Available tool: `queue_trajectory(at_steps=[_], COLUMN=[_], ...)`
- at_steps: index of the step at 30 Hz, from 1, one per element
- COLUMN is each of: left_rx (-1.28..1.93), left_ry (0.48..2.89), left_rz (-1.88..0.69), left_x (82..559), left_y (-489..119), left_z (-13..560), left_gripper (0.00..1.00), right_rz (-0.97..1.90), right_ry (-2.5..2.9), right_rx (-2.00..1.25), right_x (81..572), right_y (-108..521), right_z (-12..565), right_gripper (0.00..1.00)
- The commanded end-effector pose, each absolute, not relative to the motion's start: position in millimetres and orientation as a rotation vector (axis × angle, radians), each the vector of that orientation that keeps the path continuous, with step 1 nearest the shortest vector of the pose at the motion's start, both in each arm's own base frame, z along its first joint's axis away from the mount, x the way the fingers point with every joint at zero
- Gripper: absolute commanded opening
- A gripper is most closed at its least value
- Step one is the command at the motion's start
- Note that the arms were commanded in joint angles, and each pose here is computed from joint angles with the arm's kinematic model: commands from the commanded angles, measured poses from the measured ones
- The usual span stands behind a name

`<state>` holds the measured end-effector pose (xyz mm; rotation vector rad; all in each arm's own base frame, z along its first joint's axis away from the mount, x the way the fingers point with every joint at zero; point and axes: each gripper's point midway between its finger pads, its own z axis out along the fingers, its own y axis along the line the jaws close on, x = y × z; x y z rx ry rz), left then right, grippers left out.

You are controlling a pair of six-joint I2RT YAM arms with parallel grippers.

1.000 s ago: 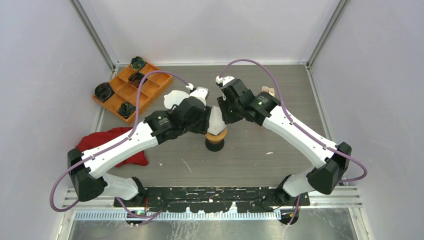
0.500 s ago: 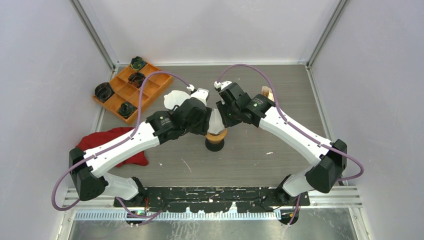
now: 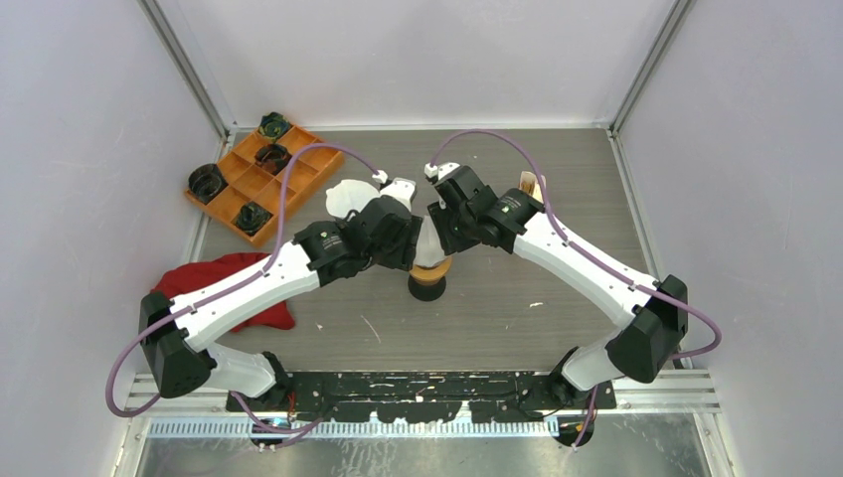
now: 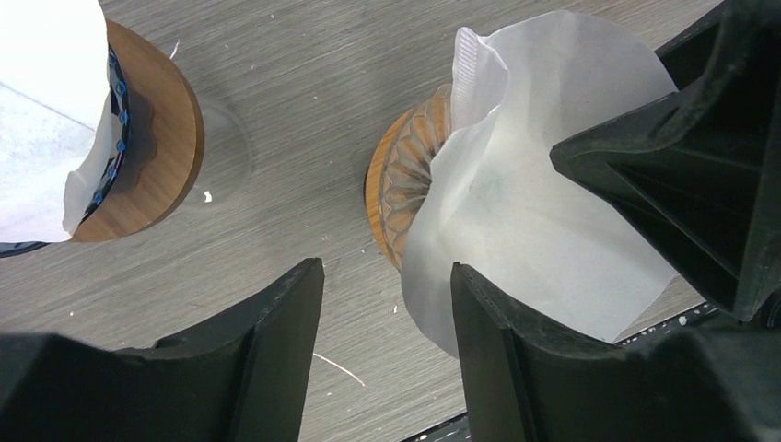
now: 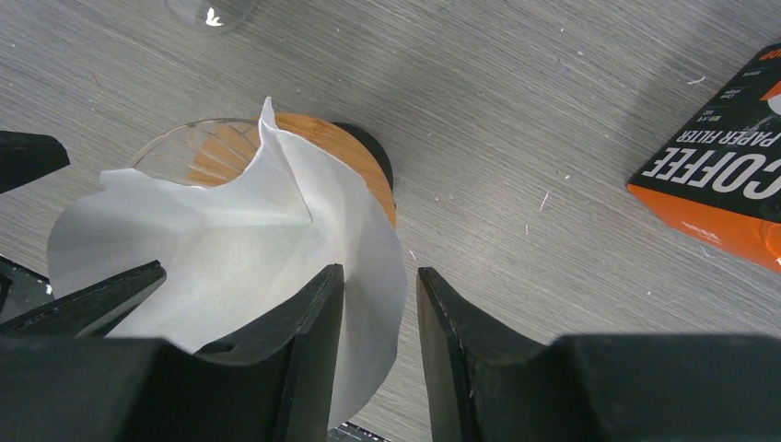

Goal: Place the coffee filter in the dripper
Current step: Place the coffee filter in the coffee dripper.

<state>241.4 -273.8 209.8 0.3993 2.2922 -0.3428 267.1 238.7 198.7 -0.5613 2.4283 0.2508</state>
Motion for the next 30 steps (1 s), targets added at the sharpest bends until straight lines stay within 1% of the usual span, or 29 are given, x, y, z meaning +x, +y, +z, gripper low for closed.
queue_trajectory(at_steps=[1,9,20,25,30], left_rx=[0.370,0.346,0.331,0.343,0.353], left_ry=[2.270,2.218,2.148,2.140,2.150], left_rz=[-0.351,-0.413,-0.450,-0.431,-0.388], left_x=[245,245,249,256,267], left_y=[-271,-272,-273,-278,-282], left_z=[217,239,265,265,258], left_gripper=[0.56,0.63,0.72,0.76,0.77], right_rz=[0.286,0.342,0.346,0.343,0.354], right_ry=[2.379,2.335,2.305,2.316,2.328], right_rx=[-0.557,-0.553,-0.528,-0.508,-0.504], right_x=[274,273,274,276,276], right_y=[245,250,246,243,243], right_z=[209,229,238,234,227], right_gripper=[0.42,0.46,0.46,0.46,0.47])
